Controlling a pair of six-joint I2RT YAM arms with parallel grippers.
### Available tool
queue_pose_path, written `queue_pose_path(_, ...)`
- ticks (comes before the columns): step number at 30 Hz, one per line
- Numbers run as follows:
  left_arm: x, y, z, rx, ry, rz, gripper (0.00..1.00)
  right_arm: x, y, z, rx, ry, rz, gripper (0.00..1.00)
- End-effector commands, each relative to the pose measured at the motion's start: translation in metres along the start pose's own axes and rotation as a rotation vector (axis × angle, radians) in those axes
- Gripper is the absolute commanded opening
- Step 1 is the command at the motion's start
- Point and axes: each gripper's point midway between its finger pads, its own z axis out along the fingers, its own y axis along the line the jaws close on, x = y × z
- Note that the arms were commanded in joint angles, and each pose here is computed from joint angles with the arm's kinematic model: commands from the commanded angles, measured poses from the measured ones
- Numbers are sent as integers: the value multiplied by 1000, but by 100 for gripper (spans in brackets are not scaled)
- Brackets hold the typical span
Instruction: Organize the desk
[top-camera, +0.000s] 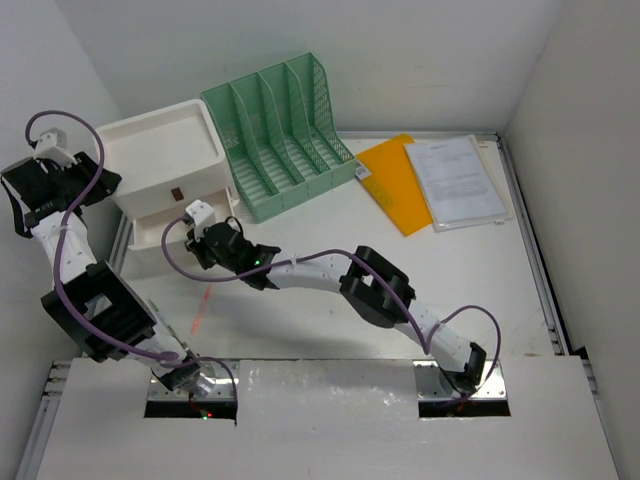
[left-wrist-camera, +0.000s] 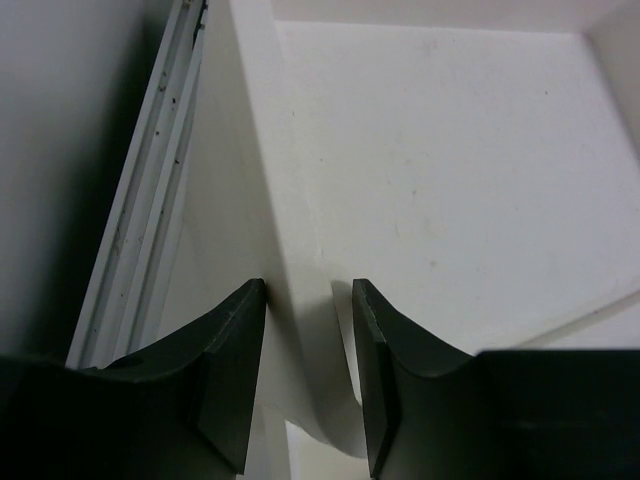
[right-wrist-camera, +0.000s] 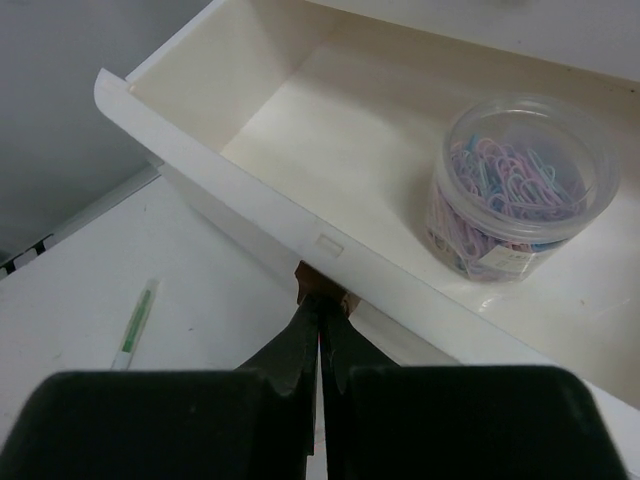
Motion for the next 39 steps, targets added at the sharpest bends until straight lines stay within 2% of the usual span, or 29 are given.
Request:
queue_pose_path(1,74,-6,1,39,245,-129,0,-56,-74,9,104,-169,-42,0)
queue_pose_path(6,73,-2,3,34,260,-121,0,-62,-53,-6,-99,-153,-174,0)
queue_pose_path(10,73,0,4,32,263,-115,0,-68,-62,-8,-84,-85,-309,0)
queue_pose_path(12,72,-1,4,36,265,-108,0,-61,-73,-8,-62,-26,-358,0)
queue_pose_path(15,68,-2,5,49,267,-94,0,-63,-94,-7,35,-16,-396,0)
queue_pose_path(21,68,1,6,48,285,-69,0,-55,-115,0,94,38,-472,0)
queue_pose_path(26,68,1,7,59,290,-59,0,-66,-131,-11,185,18,-508,0)
queue_pose_path(29,67,2,7,61,289,-57,0,-78,-148,-25,296,2,-516,0)
queue_pose_path(33,67,1,8,62,288,-58,0,-84,-150,-35,307,8,-523,0)
queue_pose_path(35,69,1,9,64,289,-70,0,-89,-141,-40,276,-16,-452,0)
queue_pose_path(36,69,0,9,64,288,-73,0,-89,-135,-48,242,-26,-416,4)
queue_pose_path(39,71,-3,8,72,284,-96,0,-78,-108,-55,167,-94,-239,29)
